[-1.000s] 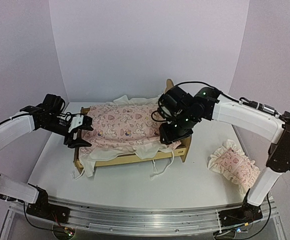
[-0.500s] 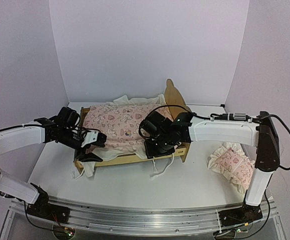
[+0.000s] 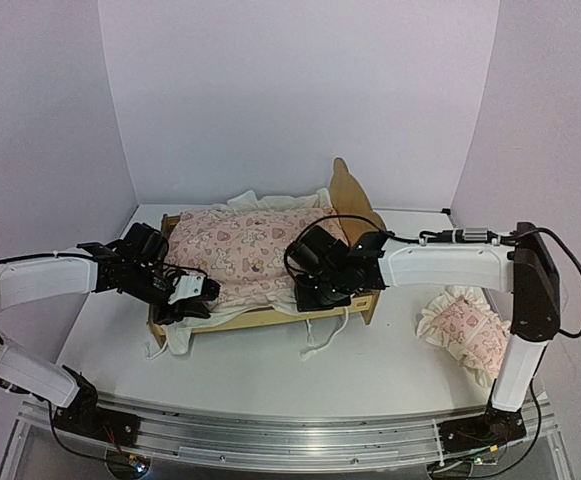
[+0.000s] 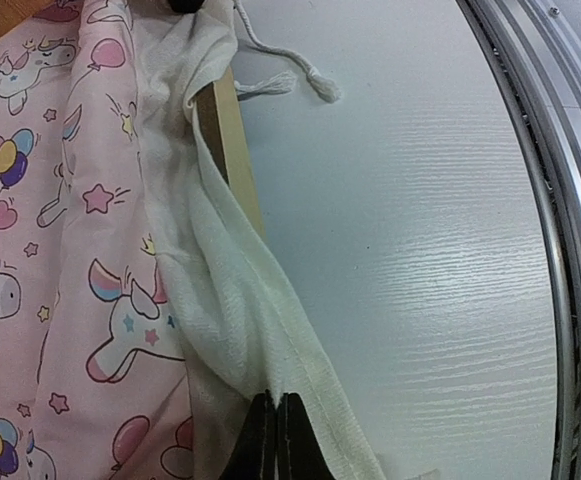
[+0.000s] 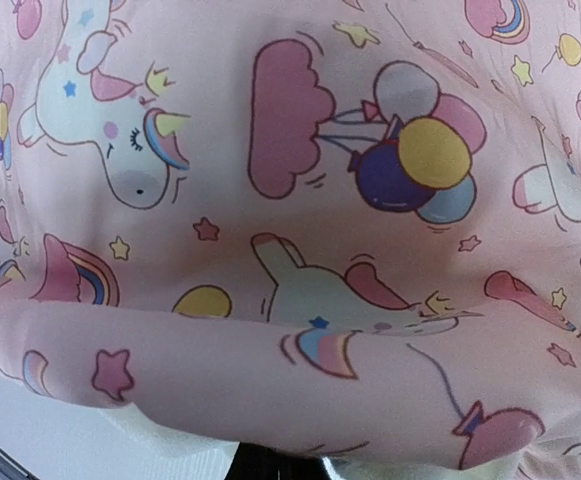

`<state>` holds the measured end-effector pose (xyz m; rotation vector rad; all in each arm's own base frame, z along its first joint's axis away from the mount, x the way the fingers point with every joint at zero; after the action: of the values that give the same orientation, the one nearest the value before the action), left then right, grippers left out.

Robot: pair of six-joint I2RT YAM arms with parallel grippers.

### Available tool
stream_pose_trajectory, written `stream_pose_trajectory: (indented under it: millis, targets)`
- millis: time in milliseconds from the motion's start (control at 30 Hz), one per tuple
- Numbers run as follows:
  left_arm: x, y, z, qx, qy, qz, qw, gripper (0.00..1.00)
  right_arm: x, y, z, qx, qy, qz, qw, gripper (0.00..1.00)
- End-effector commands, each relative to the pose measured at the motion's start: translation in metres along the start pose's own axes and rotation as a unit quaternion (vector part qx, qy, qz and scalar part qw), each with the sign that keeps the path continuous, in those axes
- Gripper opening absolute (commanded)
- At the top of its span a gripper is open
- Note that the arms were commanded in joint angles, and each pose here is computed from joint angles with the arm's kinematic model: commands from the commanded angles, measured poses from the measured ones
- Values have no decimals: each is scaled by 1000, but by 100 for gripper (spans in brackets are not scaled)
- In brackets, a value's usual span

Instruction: Set up the pet bed

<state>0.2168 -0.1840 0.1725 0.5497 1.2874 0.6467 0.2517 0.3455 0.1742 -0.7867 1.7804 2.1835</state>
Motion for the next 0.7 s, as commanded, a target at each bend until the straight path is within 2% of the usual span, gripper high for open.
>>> stream_pose_trajectory:
  millis: [0,167,533,667]
  targets:
    - [-7,9,9,-27,-6,14,1000,0,-2,14,-17,-1,-4,0,1000,0]
    - [-11,22,20,-53,8,26,998,0,-4,30,-30,-27,-10,6,1000,0]
    - [-34,56,22,-47,39,-40,997,0,-14,57,-38,-96,-13,14,995,0]
    - [-23,60,22,-46,34,-24,998,0,-12,57,-41,-107,-18,27,994,0]
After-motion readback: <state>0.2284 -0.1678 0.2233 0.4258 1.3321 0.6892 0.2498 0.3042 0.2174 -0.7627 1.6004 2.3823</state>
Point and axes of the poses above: each gripper's point midway between its finger pads, its own y axis back along the fingers, its own z axis along the line the jaws close on, x = y × z, the point moved 8 cm from there along y, back along the fingers, and after that the axes turned 3 degrees about y, right-handed, at the moved point
